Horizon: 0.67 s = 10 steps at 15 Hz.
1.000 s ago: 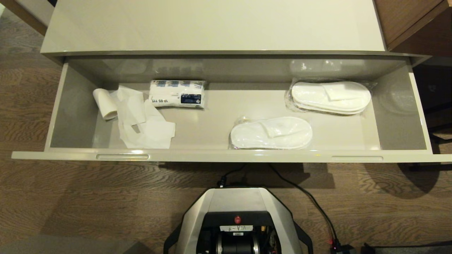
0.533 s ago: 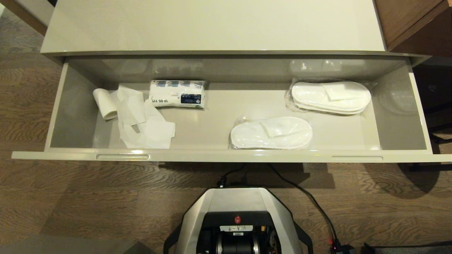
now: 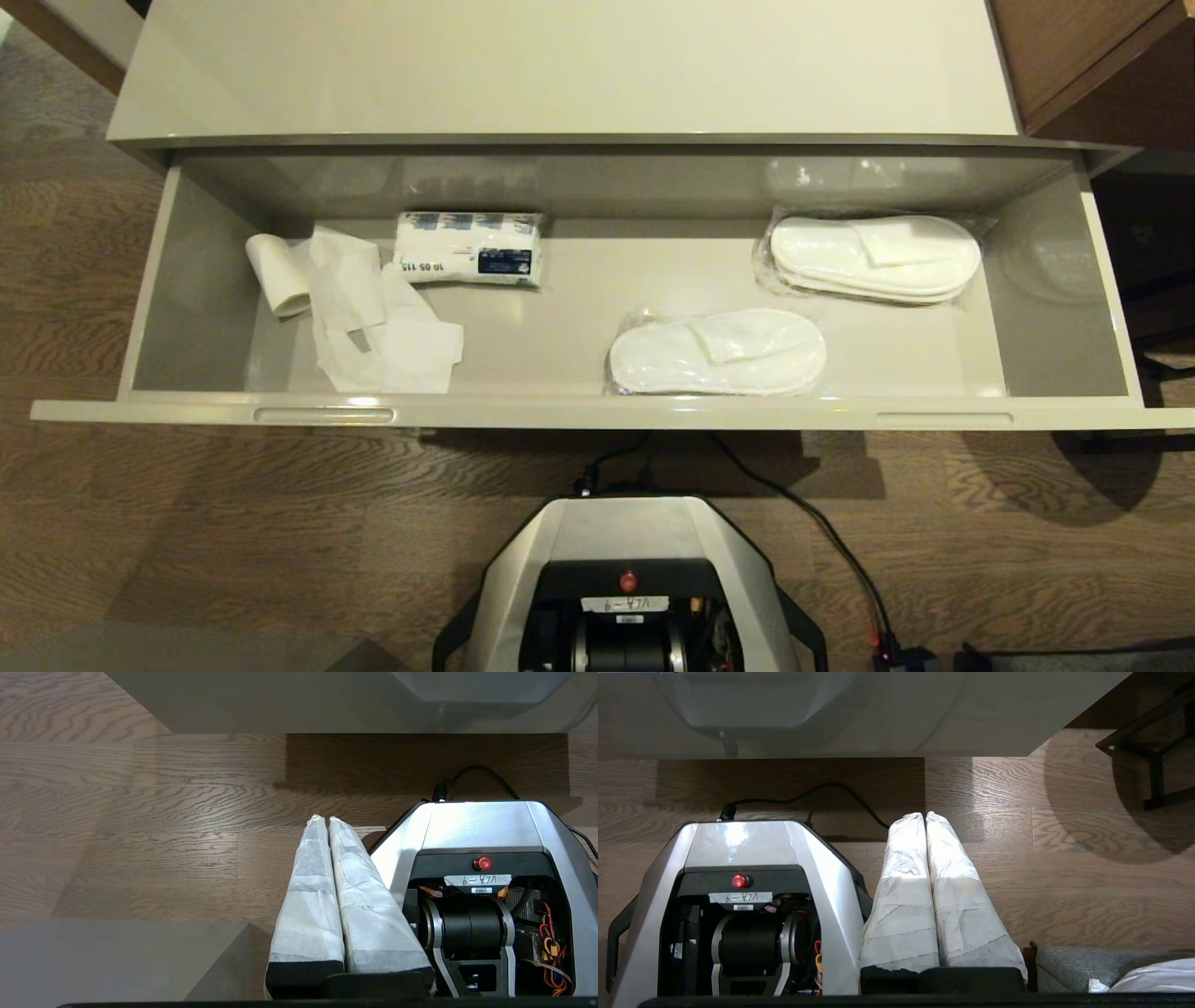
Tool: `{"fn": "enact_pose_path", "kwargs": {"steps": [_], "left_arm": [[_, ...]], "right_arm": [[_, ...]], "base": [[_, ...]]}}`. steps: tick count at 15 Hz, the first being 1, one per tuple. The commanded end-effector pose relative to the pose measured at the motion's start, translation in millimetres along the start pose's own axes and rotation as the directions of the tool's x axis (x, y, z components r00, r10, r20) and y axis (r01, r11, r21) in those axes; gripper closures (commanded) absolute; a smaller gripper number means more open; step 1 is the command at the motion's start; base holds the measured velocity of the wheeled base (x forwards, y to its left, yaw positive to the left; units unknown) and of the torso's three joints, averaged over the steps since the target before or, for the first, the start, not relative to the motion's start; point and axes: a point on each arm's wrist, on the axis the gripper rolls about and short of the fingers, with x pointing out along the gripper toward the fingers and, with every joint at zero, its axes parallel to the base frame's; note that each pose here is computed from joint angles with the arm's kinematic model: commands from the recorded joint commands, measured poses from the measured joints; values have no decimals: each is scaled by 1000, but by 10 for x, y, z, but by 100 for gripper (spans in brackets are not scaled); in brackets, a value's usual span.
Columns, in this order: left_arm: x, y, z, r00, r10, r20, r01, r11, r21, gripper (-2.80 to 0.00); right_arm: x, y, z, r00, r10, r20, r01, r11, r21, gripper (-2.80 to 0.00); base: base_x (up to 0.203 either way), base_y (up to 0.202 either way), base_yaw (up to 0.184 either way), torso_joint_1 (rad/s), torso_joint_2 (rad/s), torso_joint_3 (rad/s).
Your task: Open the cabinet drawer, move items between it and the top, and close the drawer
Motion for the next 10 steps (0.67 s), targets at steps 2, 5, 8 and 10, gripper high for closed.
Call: {"fn": "enact_pose_path", "kwargs": {"steps": [2,5,8,10], "left_arm": [[1,0,0,1000,1,-2,-1,1000,0,0],[1,0,0,1000,1,-2,-1,1000,0,0],[1,0,0,1000,1,-2,-1,1000,0,0],[1,0,0,1000,1,-2,-1,1000,0,0]], "right_arm": [[2,0,-4,1000,0,-2,0,1000,0,0],[2,0,-4,1000,-1,-2,1,1000,0,0],[2,0,-4,1000,-1,-2,1,1000,0,0],[2,0,-4,1000,1,-2,-1,1000,1,0]], "base": [[0,0,0,0,0,0],[0,0,0,0,0,0],[0,0,0,0,0,0],[0,0,0,0,0,0]]}}
